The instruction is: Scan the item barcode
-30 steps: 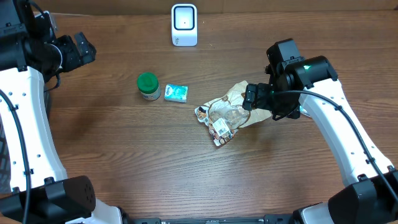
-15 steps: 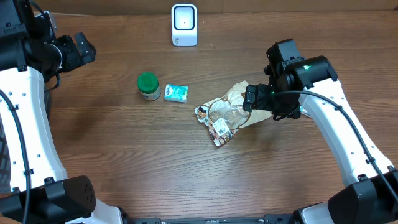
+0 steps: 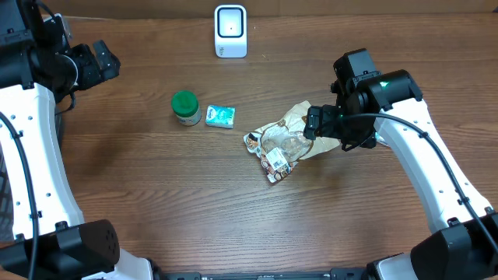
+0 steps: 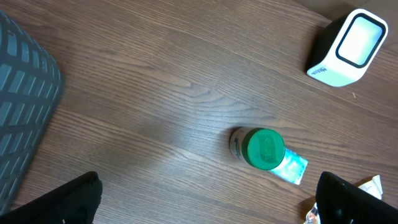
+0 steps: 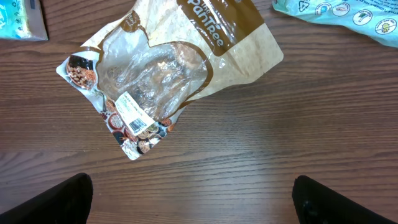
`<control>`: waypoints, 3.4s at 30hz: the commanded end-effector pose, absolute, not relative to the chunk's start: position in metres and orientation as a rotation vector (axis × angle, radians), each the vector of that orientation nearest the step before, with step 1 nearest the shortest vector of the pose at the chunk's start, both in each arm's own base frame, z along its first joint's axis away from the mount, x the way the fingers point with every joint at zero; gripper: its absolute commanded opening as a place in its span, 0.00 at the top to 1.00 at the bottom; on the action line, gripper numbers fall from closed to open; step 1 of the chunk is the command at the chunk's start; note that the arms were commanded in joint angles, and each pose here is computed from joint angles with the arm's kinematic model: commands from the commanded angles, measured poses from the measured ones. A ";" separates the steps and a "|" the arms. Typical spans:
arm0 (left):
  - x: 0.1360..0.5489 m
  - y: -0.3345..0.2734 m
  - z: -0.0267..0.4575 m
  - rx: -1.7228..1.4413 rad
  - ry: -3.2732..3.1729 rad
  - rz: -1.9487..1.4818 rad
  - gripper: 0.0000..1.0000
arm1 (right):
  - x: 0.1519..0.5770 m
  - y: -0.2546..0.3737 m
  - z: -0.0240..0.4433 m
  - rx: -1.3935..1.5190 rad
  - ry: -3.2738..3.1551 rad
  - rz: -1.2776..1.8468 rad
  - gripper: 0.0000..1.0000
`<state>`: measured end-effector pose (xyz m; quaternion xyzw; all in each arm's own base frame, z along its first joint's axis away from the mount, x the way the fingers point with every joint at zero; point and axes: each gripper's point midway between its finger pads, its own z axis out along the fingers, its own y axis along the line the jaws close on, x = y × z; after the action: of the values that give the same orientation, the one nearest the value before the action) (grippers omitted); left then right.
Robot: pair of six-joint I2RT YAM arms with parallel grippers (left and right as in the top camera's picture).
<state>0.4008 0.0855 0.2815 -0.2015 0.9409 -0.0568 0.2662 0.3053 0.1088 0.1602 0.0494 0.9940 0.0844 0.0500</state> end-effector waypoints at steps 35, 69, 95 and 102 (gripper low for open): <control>0.430 0.106 0.306 -0.542 2.375 -0.034 0.00 | 0.303 0.109 0.158 0.147 3.041 0.261 0.00; 0.367 -0.214 0.253 -0.060 2.704 -0.607 0.96 | 0.402 0.104 0.100 0.254 2.892 0.323 0.96; 0.287 -0.319 0.034 0.300 3.191 -0.197 0.96 | 0.391 0.006 0.111 0.600 2.921 0.427 0.92; 0.295 -0.304 0.020 0.288 3.175 -0.053 0.96 | 0.389 0.006 0.110 0.598 2.928 0.427 0.92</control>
<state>0.2863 -0.3194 0.0240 0.0855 0.9943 -0.0493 -0.0396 0.3811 0.0049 0.0946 0.2077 0.9682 0.1344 0.0376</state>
